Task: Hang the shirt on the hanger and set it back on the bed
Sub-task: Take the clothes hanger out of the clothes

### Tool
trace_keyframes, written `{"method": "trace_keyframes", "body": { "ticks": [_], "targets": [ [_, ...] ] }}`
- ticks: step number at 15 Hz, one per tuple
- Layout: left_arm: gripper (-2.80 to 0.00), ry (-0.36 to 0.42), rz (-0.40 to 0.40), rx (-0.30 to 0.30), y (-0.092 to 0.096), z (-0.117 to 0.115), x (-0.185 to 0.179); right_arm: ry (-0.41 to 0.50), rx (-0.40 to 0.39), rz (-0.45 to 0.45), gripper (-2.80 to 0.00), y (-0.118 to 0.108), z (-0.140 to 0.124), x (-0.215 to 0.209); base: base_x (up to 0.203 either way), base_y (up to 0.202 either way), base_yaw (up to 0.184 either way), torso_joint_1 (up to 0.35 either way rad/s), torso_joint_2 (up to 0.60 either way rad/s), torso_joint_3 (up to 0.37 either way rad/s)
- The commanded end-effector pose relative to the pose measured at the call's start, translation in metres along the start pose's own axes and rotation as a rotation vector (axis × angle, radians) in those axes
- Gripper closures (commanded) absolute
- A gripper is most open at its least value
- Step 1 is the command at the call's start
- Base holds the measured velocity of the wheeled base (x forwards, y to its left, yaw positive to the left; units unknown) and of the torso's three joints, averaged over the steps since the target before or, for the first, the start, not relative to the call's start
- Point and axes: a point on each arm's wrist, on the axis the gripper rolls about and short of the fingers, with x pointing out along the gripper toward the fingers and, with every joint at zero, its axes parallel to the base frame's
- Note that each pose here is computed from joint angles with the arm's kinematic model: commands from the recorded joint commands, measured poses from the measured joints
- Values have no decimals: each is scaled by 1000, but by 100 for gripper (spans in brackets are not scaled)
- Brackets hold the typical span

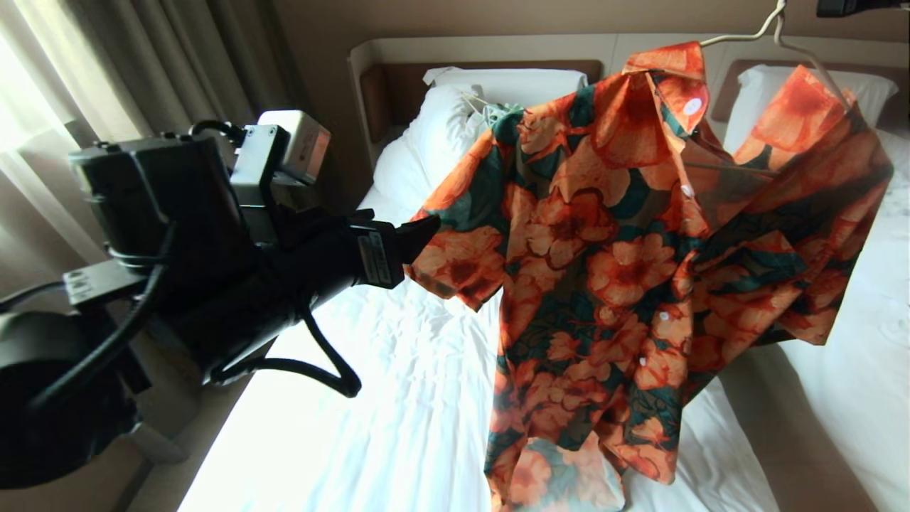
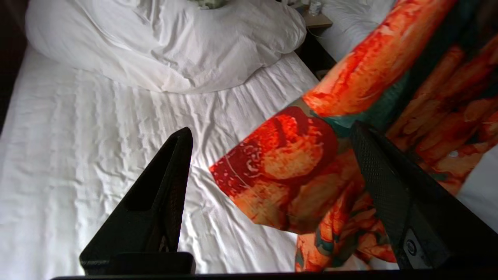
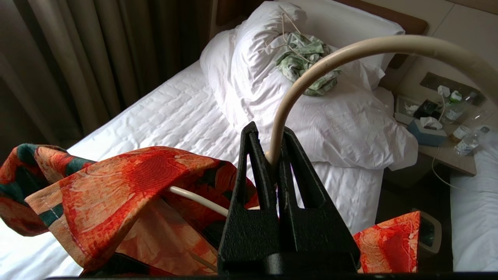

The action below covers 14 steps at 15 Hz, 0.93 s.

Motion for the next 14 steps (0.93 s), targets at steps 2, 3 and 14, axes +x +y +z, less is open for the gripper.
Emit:
{"method": "trace_keyframes", "body": {
  "ticks": [2, 3, 14],
  "targets": [
    [-280, -26, 33, 28, 8, -17, 26, 10, -1, 4, 0, 0, -3, 5, 0, 0, 0, 0, 0, 0],
    [-280, -28, 20, 27, 6, -17, 25, 13, 0, 4, 0, 0, -5, 7, 0, 0, 0, 0, 0, 0],
    [-280, -15, -145, 25, -22, -23, 24, 26, 0, 7, 0, 1, -8, 11, 0, 0, 0, 0, 0, 0]
  ]
}}
